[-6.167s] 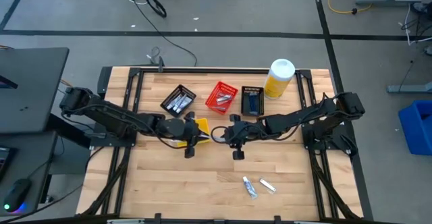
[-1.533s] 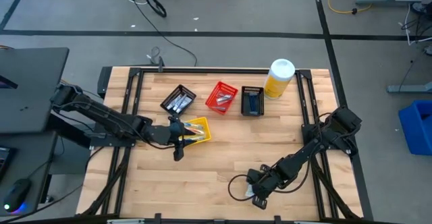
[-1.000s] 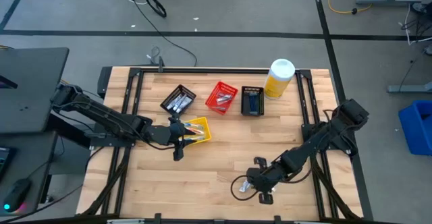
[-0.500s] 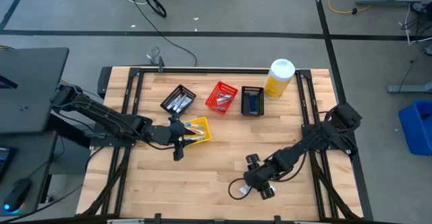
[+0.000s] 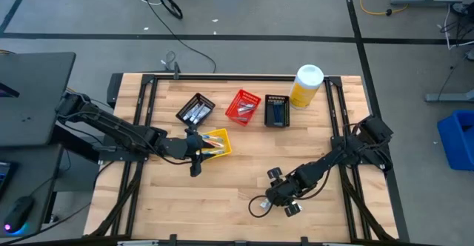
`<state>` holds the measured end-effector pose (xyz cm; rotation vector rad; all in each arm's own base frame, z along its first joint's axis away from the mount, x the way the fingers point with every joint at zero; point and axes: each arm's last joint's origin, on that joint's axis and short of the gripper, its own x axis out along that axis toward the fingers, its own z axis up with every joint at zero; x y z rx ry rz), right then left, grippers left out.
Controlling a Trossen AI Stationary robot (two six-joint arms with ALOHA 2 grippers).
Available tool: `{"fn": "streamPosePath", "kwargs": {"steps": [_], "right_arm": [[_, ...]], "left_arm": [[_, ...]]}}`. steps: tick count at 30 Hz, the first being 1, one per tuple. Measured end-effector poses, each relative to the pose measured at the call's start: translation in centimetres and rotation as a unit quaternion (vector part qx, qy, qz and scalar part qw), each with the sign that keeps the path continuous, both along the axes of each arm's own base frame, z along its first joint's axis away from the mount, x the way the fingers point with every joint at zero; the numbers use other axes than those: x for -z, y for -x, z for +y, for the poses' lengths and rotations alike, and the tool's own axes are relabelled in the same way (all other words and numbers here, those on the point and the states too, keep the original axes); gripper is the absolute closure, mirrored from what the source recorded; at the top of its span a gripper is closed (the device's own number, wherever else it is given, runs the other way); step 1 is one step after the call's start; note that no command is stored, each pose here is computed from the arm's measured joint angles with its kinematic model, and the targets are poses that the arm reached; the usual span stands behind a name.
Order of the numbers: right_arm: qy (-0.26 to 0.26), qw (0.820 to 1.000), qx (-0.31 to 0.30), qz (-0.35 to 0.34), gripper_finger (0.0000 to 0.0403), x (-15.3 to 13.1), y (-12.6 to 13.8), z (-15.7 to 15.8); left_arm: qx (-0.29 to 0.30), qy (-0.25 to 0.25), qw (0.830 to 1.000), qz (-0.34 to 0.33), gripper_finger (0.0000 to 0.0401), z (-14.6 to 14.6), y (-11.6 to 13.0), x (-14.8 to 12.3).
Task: Pick & Place Travel size toiletries
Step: Put the white toothpaste into the left black bin
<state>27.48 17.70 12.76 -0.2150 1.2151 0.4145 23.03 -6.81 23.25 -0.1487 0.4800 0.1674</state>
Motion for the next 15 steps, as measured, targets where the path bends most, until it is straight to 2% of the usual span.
{"fn": "streamPosePath", "kwargs": {"steps": [6,12,15], "right_arm": [[-0.008,1.000,0.005,0.003,0.0302,-0.2,-0.1,-0.3],[-0.017,1.000,0.017,-0.015,0.0299,-1.4,-0.6,-1.4],[-0.011,0.998,0.045,-0.040,0.0299,-2.4,-1.4,-2.7]], "left_arm": [[-0.001,0.003,1.000,-0.001,0.0248,0.0,0.0,0.0],[-0.017,0.042,0.999,-0.023,0.0248,-0.1,-0.2,-0.3],[-0.003,0.051,0.998,-0.030,0.0248,-0.2,-0.3,-0.5]]}}
